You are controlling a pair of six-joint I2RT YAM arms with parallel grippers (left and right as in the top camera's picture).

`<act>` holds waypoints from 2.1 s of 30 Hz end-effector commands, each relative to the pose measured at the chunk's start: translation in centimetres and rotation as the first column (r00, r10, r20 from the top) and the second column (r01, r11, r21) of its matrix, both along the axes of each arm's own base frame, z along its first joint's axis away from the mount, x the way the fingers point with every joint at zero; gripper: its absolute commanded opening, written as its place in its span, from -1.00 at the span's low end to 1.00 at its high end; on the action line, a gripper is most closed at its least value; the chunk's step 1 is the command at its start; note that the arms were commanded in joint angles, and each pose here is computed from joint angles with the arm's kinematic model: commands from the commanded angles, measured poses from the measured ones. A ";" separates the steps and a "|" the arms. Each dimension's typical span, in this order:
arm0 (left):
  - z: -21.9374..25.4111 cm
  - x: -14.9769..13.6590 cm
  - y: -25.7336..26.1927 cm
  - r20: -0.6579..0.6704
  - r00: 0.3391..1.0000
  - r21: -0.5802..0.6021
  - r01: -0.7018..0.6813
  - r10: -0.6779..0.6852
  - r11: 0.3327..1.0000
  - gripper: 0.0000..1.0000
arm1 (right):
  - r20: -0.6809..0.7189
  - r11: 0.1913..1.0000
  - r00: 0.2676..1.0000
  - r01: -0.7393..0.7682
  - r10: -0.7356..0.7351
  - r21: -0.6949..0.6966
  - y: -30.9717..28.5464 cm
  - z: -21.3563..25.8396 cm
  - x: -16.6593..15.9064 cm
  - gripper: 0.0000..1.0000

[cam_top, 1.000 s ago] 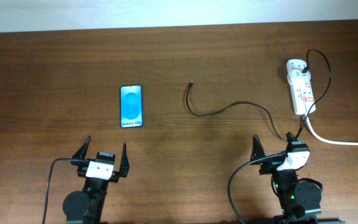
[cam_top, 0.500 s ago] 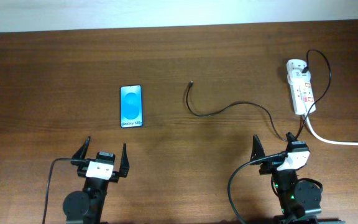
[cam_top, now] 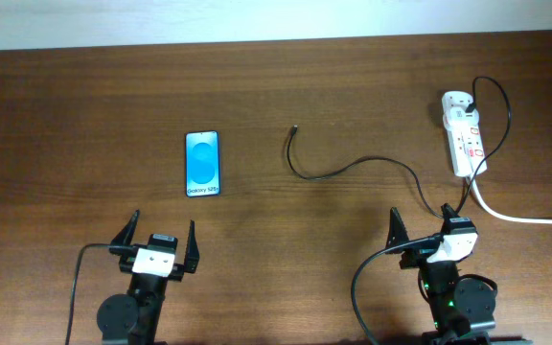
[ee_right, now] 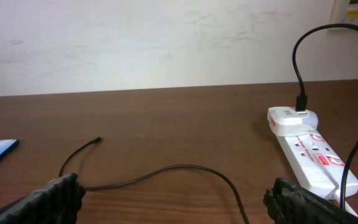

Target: Plug charger to phone and switch on socket

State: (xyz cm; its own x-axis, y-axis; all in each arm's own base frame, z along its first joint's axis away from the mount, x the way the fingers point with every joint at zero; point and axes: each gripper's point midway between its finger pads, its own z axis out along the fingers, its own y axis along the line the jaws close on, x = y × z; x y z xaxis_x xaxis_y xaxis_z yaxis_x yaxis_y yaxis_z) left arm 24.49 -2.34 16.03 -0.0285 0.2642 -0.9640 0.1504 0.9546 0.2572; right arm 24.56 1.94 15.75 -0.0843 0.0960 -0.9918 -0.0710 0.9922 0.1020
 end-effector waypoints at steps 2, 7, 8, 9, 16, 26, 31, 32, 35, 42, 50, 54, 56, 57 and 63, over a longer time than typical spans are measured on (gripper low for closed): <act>-0.1 0.0 0.2 0.004 1.000 0.016 -0.012 0.012 1.000 0.99 | 0.000 1.000 1.000 -0.001 0.001 0.003 -0.1 -0.1 0.0 0.97; -0.1 0.0 0.2 0.004 1.000 0.016 -0.012 0.012 1.000 0.99 | 0.000 1.000 1.000 -0.001 0.001 0.003 0.0 -0.1 0.0 0.97; -0.1 0.0 0.2 0.004 1.000 0.016 -0.011 0.011 1.000 0.99 | 0.000 1.000 1.000 -0.001 0.001 0.003 -0.1 -0.1 0.0 0.97; -0.1 0.0 0.2 0.004 1.000 0.016 -0.011 0.011 1.000 0.98 | 0.000 1.000 1.000 -0.001 0.001 0.003 -0.1 -0.1 0.0 0.96; -0.1 0.0 0.2 0.004 1.000 0.016 -0.011 0.011 1.000 0.99 | 0.000 1.000 1.000 -0.001 0.001 0.003 -0.1 -0.1 0.0 0.97; -0.1 0.0 0.2 0.004 1.000 0.016 -0.012 0.012 1.000 0.99 | 0.000 1.000 1.000 -0.001 0.001 0.003 -0.1 -0.1 0.0 0.97; 0.0 0.0 0.2 0.005 1.000 0.016 -0.011 0.011 1.000 0.99 | 0.000 1.000 1.000 -0.001 0.001 0.003 0.0 -0.1 0.0 0.97; 0.0 0.0 0.2 0.005 1.000 0.016 -0.011 0.011 1.000 0.99 | 0.000 1.000 1.000 -0.001 0.001 0.003 -0.1 -0.1 0.0 0.97; 0.0 0.0 0.2 0.005 1.000 0.016 -0.012 0.012 1.000 0.98 | 0.000 1.000 1.000 -0.001 0.001 0.003 0.0 -0.1 0.0 0.97; 0.0 0.0 0.2 0.005 1.000 0.016 -0.011 0.011 1.000 0.99 | 0.000 1.000 1.000 -0.001 0.001 0.003 0.0 -0.1 0.0 0.97; -0.1 0.0 0.2 0.004 1.000 0.016 -0.011 0.011 1.000 0.99 | 0.000 1.000 1.000 -0.001 0.001 0.003 0.0 -0.1 0.0 0.97; -0.1 0.0 0.2 -0.005 1.000 -0.026 -0.013 0.013 1.000 0.99 | 0.000 1.000 1.000 -0.001 0.001 0.003 0.0 -0.1 0.0 0.97; -0.2 0.0 0.2 -0.017 1.000 -0.089 -0.018 0.017 0.996 0.99 | 0.000 1.000 1.000 -0.001 0.001 0.003 0.0 -0.1 0.0 0.97; -0.2 0.0 0.2 -0.019 1.000 -0.093 -0.019 0.017 0.995 0.99 | 0.000 1.000 1.000 -0.001 0.001 0.003 0.0 -0.1 0.0 0.97; -0.2 0.0 0.3 -0.020 1.000 -0.092 -0.022 0.021 0.996 0.99 | 0.000 1.000 1.000 -0.001 0.001 0.003 -0.1 -0.1 0.0 0.97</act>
State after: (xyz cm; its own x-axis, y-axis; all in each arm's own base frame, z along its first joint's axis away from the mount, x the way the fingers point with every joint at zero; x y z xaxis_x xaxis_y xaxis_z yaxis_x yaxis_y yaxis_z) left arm 24.49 -2.34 16.02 -0.0395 0.1967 -0.9797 0.1477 0.9708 0.1889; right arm 24.56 1.94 15.75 -0.0842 0.0956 -0.9919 -0.0710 0.9923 0.1017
